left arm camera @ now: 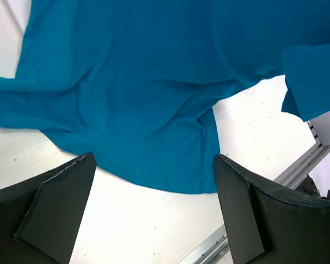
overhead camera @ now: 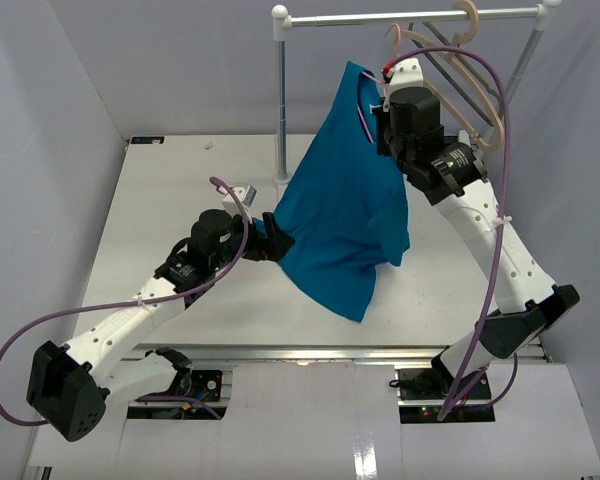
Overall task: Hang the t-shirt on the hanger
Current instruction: Place the hanger at the clothesline.
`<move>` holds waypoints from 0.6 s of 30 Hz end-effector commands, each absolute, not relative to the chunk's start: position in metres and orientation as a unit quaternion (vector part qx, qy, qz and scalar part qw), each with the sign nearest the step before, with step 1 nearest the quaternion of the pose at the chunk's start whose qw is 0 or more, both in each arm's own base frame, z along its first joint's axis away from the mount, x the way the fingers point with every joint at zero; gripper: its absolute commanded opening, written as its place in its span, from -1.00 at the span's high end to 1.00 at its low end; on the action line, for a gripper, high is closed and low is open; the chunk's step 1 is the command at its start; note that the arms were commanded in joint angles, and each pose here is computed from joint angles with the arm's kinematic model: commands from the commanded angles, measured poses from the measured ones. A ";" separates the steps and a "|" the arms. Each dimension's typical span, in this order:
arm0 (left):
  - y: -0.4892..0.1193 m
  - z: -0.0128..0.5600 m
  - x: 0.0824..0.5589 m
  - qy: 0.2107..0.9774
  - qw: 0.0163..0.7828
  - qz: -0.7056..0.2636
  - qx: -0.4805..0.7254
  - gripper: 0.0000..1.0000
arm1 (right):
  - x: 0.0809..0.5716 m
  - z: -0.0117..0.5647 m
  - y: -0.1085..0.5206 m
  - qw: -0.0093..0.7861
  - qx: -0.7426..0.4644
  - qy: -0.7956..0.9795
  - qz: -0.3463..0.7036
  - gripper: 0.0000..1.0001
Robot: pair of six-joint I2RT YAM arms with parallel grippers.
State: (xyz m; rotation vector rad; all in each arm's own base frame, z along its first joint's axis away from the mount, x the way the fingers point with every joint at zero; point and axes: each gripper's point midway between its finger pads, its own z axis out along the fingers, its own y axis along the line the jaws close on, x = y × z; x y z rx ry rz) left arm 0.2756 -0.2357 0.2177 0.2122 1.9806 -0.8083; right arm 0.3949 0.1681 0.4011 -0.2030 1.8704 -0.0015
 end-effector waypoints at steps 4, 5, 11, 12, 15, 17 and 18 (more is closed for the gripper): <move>-0.247 0.218 0.276 0.778 0.498 -0.375 0.074 -0.96 | 0.431 0.470 0.171 0.674 -0.048 0.737 -0.012 0.85; -0.246 0.209 0.275 0.781 0.496 -0.373 0.073 -0.96 | 0.435 0.471 0.173 0.676 -0.047 0.735 -0.013 0.85; -0.239 0.175 0.276 0.798 0.489 -0.344 0.072 -0.96 | 0.462 0.463 0.175 0.673 -0.045 0.736 -0.051 0.85; -0.239 0.175 0.276 0.798 0.490 -0.344 0.073 -0.96 | 0.464 0.461 0.174 0.673 -0.045 0.737 -0.053 0.85; -0.240 0.176 0.272 0.793 0.492 -0.350 0.078 -0.96 | 0.477 0.454 0.173 0.671 -0.040 0.737 -0.064 0.85; -0.238 0.178 0.270 0.789 0.498 -0.352 0.078 -0.96 | 0.482 0.452 0.174 0.676 -0.041 0.733 -0.070 0.85; -0.237 0.177 0.268 0.787 0.500 -0.352 0.078 -0.96 | 0.484 0.452 0.173 0.678 -0.040 0.730 -0.072 0.85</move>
